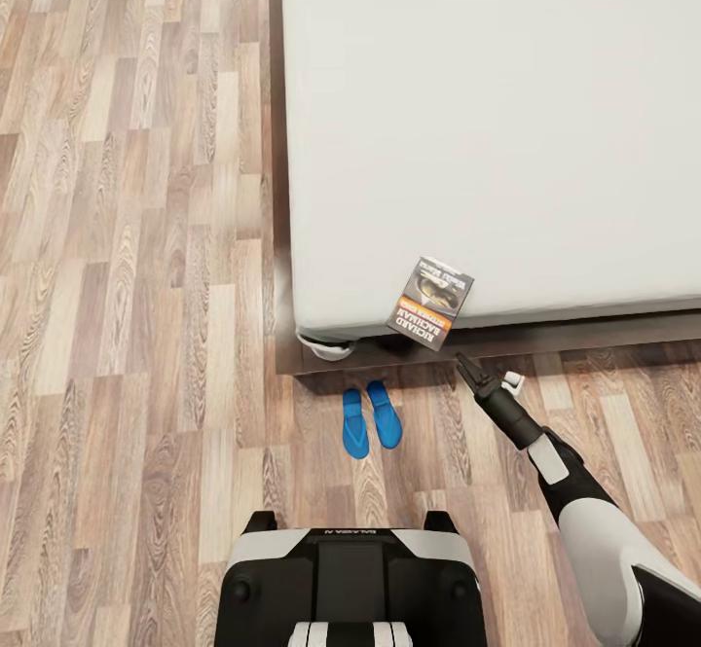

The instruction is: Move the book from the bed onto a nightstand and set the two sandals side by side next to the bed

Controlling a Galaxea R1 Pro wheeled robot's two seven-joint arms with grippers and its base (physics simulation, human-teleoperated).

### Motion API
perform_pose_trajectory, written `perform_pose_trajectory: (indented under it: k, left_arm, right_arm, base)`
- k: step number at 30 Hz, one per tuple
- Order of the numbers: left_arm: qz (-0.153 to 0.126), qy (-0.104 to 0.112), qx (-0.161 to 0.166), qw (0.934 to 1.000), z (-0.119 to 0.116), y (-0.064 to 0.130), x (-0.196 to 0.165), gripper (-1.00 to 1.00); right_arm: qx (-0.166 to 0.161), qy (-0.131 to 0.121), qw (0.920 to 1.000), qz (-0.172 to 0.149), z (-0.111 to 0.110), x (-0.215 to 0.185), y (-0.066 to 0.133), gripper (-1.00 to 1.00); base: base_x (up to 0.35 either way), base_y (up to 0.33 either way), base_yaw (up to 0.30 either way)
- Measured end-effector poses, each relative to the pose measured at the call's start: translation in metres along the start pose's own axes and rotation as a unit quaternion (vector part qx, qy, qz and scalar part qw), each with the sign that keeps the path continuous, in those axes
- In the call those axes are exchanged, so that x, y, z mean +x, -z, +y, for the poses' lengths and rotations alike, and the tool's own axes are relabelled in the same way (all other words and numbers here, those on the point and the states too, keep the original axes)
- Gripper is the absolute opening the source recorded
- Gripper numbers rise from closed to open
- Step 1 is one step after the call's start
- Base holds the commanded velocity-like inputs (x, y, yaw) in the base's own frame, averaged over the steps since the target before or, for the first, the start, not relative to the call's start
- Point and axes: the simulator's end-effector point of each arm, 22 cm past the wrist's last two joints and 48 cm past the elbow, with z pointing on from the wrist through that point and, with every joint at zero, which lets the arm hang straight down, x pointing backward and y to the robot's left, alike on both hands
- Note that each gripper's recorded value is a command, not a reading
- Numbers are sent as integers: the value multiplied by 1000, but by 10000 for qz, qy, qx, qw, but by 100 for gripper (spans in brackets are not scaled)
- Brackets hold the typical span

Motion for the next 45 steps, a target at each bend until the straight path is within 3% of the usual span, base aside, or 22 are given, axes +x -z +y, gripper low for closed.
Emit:
perform_pose_trajectory:
  k: [45]
  left_arm:
    - [-7,2,3,10000,-3,-9,-20,100]
  right_arm:
    - [-12,5,9997,235,-20,16,-11,100]
  base:
    - [0,0,0]
